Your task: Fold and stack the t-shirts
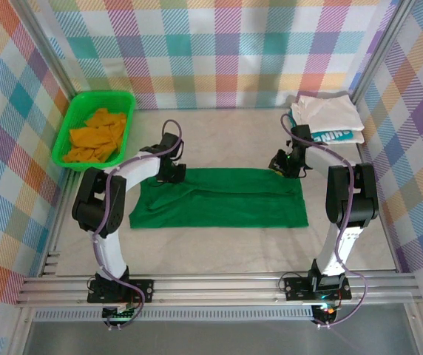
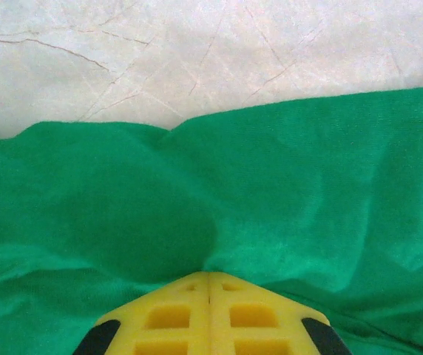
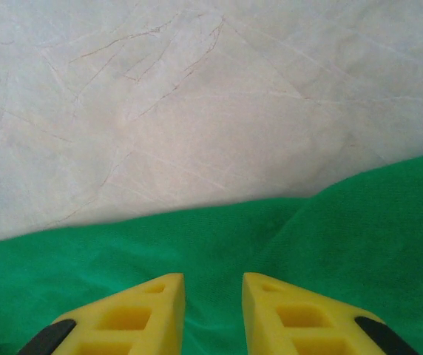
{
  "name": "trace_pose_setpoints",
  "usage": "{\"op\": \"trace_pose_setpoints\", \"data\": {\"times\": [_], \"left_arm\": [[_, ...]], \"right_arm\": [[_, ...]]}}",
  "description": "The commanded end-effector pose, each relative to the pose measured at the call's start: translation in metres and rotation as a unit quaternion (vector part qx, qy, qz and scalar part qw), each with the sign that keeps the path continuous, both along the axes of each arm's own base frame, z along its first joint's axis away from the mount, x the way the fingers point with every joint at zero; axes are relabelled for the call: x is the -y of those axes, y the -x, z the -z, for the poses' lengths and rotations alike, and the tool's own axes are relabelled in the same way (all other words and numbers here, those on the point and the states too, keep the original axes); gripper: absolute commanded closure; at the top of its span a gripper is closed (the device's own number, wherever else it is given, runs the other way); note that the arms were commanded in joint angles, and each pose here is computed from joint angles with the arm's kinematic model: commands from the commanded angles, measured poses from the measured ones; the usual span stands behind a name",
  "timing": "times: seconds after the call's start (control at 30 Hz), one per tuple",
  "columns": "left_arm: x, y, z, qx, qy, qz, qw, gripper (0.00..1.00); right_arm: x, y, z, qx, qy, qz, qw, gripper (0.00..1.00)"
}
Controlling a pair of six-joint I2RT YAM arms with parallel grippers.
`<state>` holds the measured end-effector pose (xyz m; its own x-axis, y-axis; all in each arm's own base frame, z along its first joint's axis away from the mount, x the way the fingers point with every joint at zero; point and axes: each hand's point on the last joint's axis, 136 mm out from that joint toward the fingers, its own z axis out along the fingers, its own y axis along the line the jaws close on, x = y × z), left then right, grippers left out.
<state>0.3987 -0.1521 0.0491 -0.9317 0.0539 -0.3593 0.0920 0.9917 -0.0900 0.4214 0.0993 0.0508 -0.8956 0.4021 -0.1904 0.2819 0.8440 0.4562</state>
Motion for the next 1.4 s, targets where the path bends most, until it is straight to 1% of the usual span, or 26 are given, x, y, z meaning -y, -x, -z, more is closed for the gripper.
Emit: {"op": "trace_pose_setpoints", "data": {"times": [0.0,0.17,0.3,0.37,0.4,0.47,0.5,0.53,0.67,0.77,0.83,0.9,0.93,0.97,1.03,1.17,1.23,1.27,1.37], "left_arm": [[0.003,0.009,-0.035,0.017,0.013,-0.013,1.000,1.00],[0.003,0.029,-0.043,0.011,0.011,-0.024,1.000,1.00],[0.004,0.044,-0.036,-0.003,0.004,-0.026,1.000,1.00],[-0.001,0.044,-0.032,0.000,-0.009,-0.035,0.999,1.00],[-0.005,0.041,-0.031,0.007,-0.017,-0.039,0.999,0.96],[-0.005,0.031,-0.032,0.022,-0.022,-0.039,0.999,0.56],[-0.003,0.025,-0.033,0.028,-0.024,-0.036,0.999,0.45],[-0.003,0.019,-0.033,0.032,-0.028,-0.035,0.998,0.38],[0.004,-0.003,-0.025,0.029,-0.036,-0.026,0.999,0.41],[0.006,-0.013,-0.012,0.019,-0.039,-0.028,0.999,0.45],[-0.001,-0.018,-0.006,0.019,-0.059,-0.036,0.997,0.48],[-0.005,-0.019,-0.001,0.023,-0.070,-0.040,0.996,0.56],[-0.006,-0.018,-0.001,0.022,-0.071,-0.040,0.996,0.62],[-0.005,-0.018,-0.001,0.021,-0.070,-0.040,0.997,0.70],[-0.005,-0.014,-0.003,0.021,-0.067,-0.042,0.997,0.80],[-0.006,-0.010,-0.019,0.034,-0.064,-0.047,0.996,0.90],[-0.005,-0.006,-0.027,0.035,-0.062,-0.047,0.996,0.98],[-0.006,-0.005,-0.031,0.036,-0.061,-0.048,0.996,1.00],[-0.004,0.004,-0.039,0.033,-0.055,-0.051,0.997,1.00]], "right_arm": [[-0.007,-0.007,-0.008,0.010,-0.012,-0.004,1.000,0.72],[-0.008,-0.007,-0.004,0.005,-0.015,-0.004,1.000,0.72],[-0.008,-0.006,-0.004,0.006,-0.016,-0.003,1.000,0.72],[-0.009,-0.007,-0.004,0.008,-0.017,-0.005,1.000,0.71],[-0.009,-0.008,-0.004,0.007,-0.019,-0.005,1.000,0.71],[-0.011,-0.009,-0.003,0.007,-0.024,-0.005,1.000,0.71],[-0.012,-0.009,-0.002,0.006,-0.027,-0.007,1.000,0.71],[-0.012,-0.009,-0.002,0.005,-0.029,-0.007,1.000,0.71],[-0.013,-0.007,-0.003,0.005,-0.029,-0.008,1.000,0.71],[-0.012,-0.007,-0.005,0.006,-0.028,-0.007,1.000,0.71],[-0.012,-0.006,-0.006,0.008,-0.028,-0.007,1.000,0.71],[-0.011,-0.006,-0.007,0.008,-0.027,-0.006,1.000,0.71],[-0.011,-0.006,-0.007,0.009,-0.027,-0.006,1.000,0.71],[-0.011,-0.007,-0.008,0.009,-0.027,-0.006,1.000,0.71],[-0.012,-0.007,-0.007,0.009,-0.027,-0.007,1.000,0.70],[-0.013,-0.009,-0.006,0.008,-0.029,-0.007,1.000,0.70],[-0.013,-0.010,-0.005,0.007,-0.030,-0.007,0.999,0.70],[-0.012,-0.009,-0.005,0.006,-0.029,-0.007,1.000,0.70],[-0.012,-0.008,-0.005,0.006,-0.028,-0.007,1.000,0.70]]}}
